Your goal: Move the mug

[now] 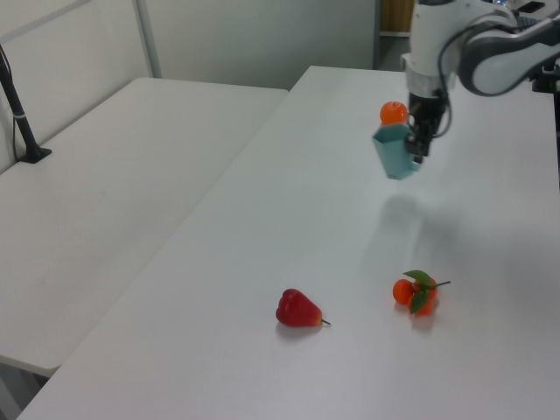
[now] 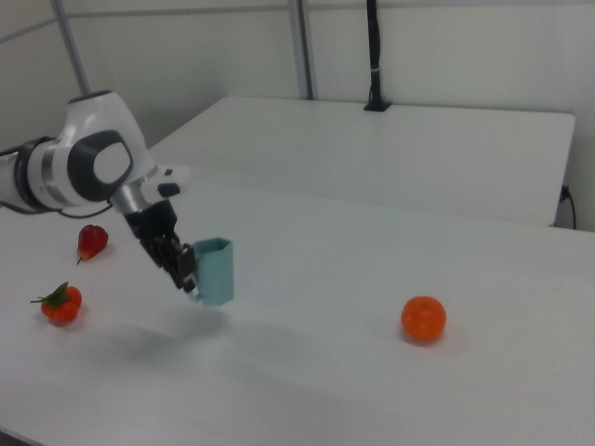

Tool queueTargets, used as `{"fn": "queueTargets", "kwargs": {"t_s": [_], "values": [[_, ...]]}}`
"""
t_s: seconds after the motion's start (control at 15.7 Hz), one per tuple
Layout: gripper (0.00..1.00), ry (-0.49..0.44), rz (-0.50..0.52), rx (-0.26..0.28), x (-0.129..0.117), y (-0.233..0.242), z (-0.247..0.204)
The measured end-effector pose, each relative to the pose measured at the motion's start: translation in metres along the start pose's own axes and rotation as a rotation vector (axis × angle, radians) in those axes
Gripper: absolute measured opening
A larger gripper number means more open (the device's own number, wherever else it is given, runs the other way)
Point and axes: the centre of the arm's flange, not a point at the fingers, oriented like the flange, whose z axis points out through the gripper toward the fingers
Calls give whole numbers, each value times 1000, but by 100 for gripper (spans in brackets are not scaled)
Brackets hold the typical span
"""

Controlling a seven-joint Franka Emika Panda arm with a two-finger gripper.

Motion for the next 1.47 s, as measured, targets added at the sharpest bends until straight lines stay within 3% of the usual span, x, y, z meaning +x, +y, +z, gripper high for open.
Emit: {"fn": "queueTargets", "kwargs": {"t_s": [0.26,0.64,1.02,1.15,1.47], "values": [[24,-55,-11,-16,-31,6,22],[24,-5,-2,13,-25,1,32],[26,-35,-1,3,-24,-3,50],[40,-70,-1,-15,-27,-1,52],[90,-129,-33,-59,-13,3,14]]}}
